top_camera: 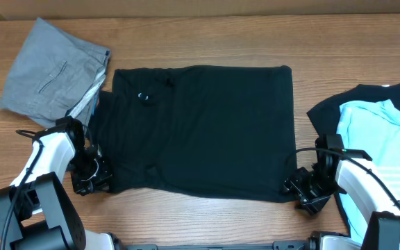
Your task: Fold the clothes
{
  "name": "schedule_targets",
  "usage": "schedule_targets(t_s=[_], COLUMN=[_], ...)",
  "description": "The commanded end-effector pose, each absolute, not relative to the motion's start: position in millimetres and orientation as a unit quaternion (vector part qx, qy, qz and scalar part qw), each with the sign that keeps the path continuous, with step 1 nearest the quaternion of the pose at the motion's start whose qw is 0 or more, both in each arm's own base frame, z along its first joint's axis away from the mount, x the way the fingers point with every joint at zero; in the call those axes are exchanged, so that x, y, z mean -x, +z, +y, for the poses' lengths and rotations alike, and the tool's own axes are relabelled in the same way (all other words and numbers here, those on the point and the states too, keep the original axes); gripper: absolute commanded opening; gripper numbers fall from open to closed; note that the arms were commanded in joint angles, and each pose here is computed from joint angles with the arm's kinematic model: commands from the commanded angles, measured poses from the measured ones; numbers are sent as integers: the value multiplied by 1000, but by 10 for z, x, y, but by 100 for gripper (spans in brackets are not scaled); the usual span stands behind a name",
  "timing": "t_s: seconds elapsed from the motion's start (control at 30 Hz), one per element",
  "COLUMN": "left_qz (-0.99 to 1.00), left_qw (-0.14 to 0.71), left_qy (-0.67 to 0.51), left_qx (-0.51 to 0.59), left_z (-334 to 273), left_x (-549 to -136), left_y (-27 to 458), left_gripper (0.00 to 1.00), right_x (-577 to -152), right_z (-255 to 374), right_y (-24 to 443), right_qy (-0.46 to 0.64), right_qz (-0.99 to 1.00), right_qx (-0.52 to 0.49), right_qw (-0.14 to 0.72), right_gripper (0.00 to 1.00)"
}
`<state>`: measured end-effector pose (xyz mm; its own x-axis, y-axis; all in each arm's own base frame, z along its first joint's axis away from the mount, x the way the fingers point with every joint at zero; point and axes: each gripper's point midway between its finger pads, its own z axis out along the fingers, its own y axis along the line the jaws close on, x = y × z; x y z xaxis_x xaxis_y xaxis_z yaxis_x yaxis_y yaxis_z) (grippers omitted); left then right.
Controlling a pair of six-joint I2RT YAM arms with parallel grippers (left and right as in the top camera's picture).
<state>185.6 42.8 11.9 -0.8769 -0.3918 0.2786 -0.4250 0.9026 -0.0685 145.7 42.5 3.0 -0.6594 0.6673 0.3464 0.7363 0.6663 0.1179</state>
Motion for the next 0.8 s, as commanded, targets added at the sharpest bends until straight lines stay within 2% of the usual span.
schedule_targets(t_s=[0.0, 0.1, 0.17, 0.4, 0.77], left_qz=[-966, -966, -966, -966, -967], left_qw=[122, 122, 122, 122, 108], left_qy=[51, 51, 51, 50, 49], left_qx=[-222, -222, -222, -224, -225], left_z=[513, 513, 513, 519, 580], left_x=[-1903, -1903, -1903, -1915, -2097], left_y=[160, 160, 160, 182, 435], left_gripper=[4, 4, 4, 4, 4], right_x=[-1496, -1452, -1421, -1514, -1925], right_z=[463, 469, 459, 396, 266], right_y=[45, 53, 54, 93, 719], right_qy=[-142, -139, -134, -124, -123], right_qz=[-899, -898, -898, -907, -936], right_qx=[392, 393, 394, 382, 328], right_qw=[131, 140, 145, 127, 34], right_gripper=[46, 15, 4, 4, 4])
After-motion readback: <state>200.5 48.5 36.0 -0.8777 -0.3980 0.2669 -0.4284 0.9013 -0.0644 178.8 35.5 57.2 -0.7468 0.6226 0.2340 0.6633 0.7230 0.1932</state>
